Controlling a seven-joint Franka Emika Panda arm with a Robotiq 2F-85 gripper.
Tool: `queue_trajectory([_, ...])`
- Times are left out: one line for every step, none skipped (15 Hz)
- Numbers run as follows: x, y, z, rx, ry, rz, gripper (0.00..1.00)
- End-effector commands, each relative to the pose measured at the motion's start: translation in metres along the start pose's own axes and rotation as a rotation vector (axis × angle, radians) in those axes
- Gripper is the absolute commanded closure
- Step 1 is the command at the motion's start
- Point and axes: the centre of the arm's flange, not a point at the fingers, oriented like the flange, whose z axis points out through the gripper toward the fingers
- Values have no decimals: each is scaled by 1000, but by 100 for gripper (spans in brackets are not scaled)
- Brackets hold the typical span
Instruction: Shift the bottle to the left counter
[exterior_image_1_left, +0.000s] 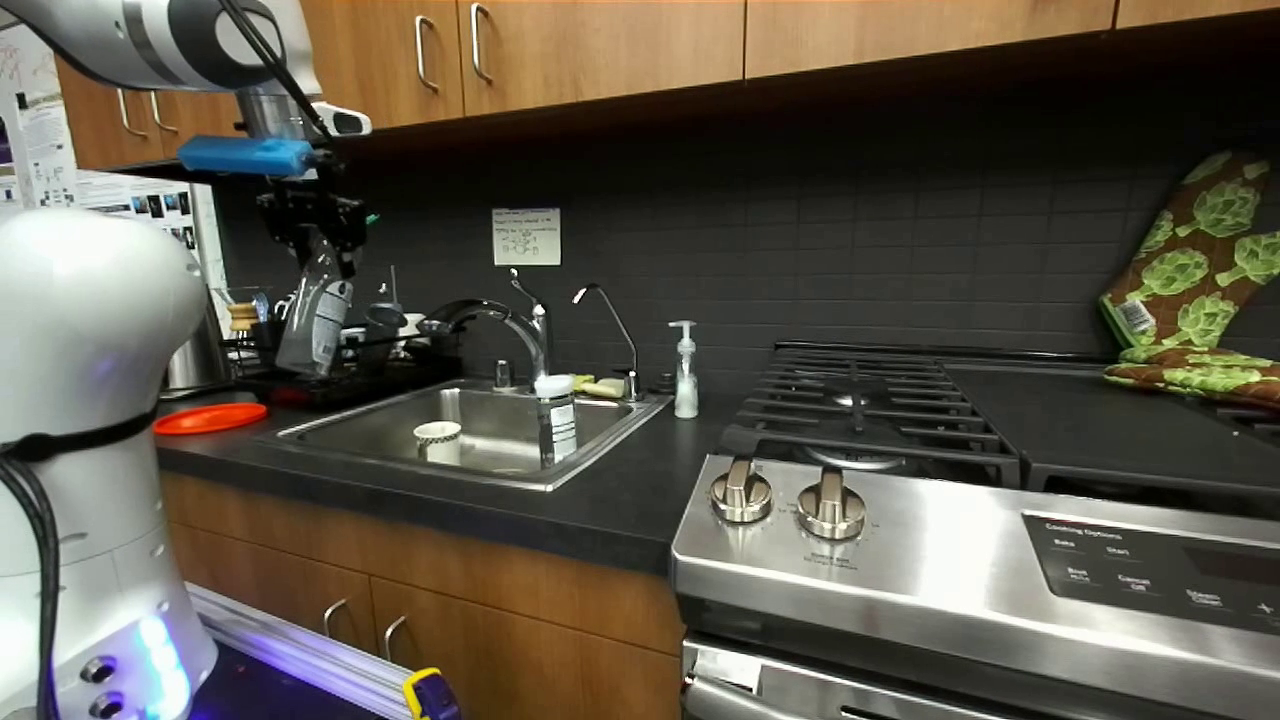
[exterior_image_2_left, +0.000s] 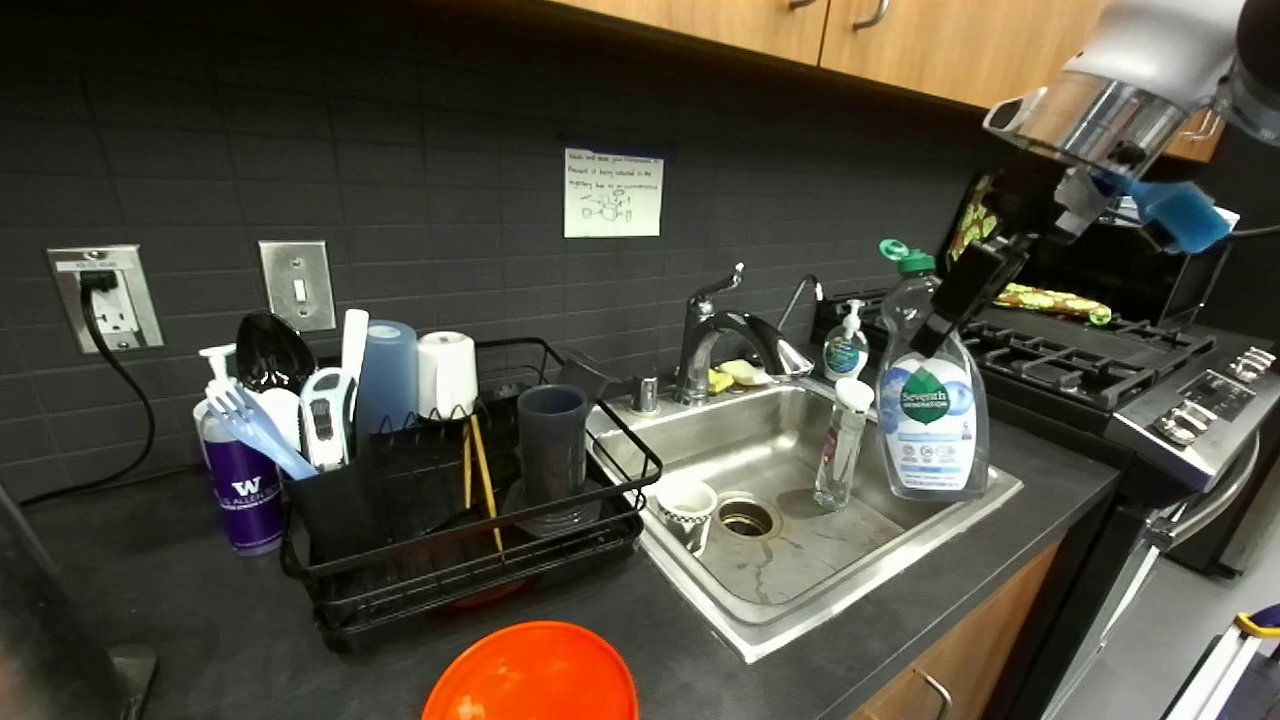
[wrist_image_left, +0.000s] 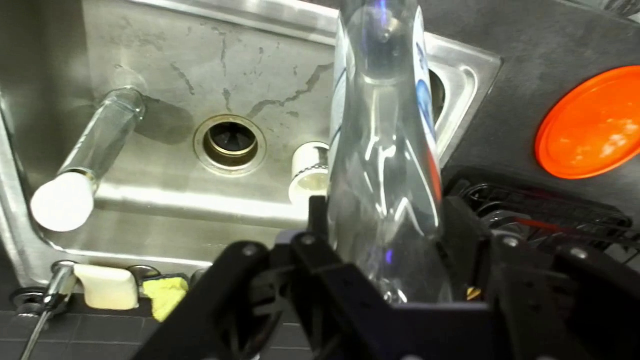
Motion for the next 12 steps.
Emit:
queue_trajectory([-10,-25,3,62,10,-71,67])
queue_trajectory([-10,-31,5,76,13,-93,67])
queue_trajectory([-10,-37,7,89,17,-113,67])
queue_trajectory([-8,-43,9,106,18,-132,67])
queue_trajectory([-8,-49,10,119,21,-149,67])
queue_trajectory([-6,-55,12,136,23,-167,67])
queue_trajectory([-4,-61,14,159,23,-183,67])
queue_trajectory([-3,-66,16,175,26,-199,67])
queue_trajectory([-2,-72,19,195,33,-216,67])
queue_trajectory([1,-77,21,210,42,-229,67])
queue_trajectory([4,-82,25,224,53,-244,67])
queue_trajectory([6,-86,30,232,66,-261,67])
